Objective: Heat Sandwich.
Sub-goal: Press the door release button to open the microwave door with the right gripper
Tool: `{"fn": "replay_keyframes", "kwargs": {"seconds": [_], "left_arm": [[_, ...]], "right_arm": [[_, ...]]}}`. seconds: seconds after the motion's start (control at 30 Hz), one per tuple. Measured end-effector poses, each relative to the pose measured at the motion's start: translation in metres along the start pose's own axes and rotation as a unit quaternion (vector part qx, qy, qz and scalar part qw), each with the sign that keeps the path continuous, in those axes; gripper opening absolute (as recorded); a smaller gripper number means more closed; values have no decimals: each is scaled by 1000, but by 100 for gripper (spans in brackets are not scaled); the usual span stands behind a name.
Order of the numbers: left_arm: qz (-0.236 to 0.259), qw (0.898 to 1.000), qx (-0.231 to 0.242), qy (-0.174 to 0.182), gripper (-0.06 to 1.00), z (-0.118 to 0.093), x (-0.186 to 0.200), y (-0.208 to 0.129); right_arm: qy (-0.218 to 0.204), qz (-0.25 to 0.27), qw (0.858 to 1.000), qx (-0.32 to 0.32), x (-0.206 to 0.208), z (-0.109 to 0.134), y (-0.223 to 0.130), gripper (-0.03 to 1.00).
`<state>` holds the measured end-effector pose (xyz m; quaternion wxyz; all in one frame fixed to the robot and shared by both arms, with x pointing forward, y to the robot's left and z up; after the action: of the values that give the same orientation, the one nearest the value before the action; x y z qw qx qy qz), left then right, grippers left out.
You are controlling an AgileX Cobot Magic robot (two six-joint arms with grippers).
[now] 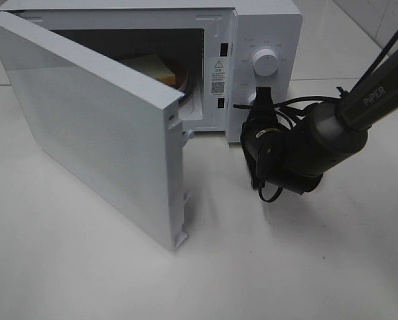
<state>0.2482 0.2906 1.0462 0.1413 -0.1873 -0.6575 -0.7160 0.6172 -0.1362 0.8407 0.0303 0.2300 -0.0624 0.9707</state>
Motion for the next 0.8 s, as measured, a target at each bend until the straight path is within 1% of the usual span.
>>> {"fn": "replay_keyframes", "kwargs": {"seconds": [0.17,0.3,0.37,0.7,0.8], "left_arm": [[0,1000,0,0,97,0,0,0],[0,1000,0,0,97,0,0,0],[0,1000,0,0,97,0,0,0],[0,1000,0,0,97,0,0,0],[0,1000,0,0,97,0,0,0]], "right_arm": [[-3,1,1000,-1,0,0,-1,1],[-9,2,1000,-14,0,1,0,1],[-19,7,1000,-18,2,3,1,1],[-39,34,999,-5,8,9,6,1],[-39,39,998,-2,11,10,7,1]]}}
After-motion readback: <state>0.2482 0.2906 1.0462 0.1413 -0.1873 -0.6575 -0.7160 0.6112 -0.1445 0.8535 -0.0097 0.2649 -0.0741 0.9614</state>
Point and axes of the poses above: a point on each arm's last joint axis where the gripper is mounted, x pointing back along that axis away from the gripper, z along the wrist's bending axis when the last joint is at zero, y = z × x, the point moved 2 cm from there along -x, pointing out along that axis toward the gripper, and after that the axes turned 7 degrees about -x, right-handed, at the moved point
